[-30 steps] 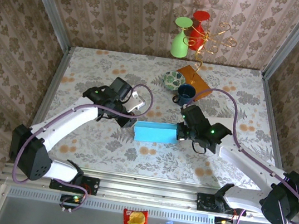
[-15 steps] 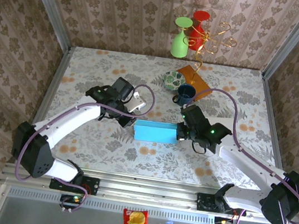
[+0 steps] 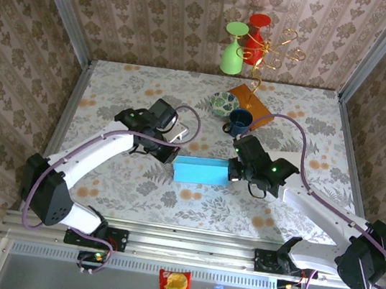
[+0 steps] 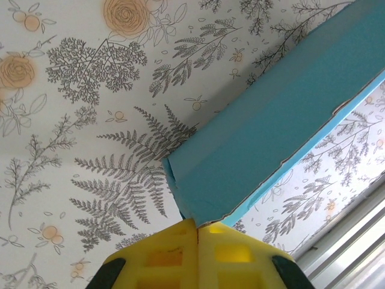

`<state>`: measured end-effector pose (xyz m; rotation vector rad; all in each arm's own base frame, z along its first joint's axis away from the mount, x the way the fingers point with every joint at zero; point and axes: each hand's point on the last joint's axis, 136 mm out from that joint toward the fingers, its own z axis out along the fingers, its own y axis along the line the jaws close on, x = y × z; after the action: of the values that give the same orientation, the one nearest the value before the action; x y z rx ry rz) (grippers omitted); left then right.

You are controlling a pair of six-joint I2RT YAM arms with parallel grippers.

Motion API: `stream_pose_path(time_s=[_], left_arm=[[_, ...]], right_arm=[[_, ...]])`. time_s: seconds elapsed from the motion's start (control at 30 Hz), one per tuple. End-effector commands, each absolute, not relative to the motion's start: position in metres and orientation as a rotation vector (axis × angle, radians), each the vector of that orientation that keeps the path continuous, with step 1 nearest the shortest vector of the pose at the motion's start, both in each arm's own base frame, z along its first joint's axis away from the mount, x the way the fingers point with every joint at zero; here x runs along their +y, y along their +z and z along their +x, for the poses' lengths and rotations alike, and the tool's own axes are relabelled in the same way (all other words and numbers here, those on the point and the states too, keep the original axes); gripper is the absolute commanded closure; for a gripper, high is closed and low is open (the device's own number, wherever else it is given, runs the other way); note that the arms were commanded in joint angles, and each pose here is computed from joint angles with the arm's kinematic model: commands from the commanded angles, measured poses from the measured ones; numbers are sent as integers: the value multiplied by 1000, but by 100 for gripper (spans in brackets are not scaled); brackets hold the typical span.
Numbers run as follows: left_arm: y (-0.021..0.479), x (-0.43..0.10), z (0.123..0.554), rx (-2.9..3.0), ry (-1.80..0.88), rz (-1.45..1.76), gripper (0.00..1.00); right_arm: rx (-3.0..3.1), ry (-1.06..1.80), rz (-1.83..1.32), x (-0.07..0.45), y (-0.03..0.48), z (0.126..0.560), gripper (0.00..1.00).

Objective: Fold the paper box

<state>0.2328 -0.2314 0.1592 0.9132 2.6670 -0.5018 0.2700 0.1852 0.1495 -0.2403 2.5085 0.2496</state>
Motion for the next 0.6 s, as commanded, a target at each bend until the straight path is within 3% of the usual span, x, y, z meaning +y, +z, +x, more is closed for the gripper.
stream_pose_path(time_s=[0.0,0.57], left_arm=[[166,-246,232,2712,-599,806,96],[177,-254,237,2795,-790,572,97]], right_arm=[[2562,258,-270,189,143,262,100],[2564,257,-280,190,142,262,100]])
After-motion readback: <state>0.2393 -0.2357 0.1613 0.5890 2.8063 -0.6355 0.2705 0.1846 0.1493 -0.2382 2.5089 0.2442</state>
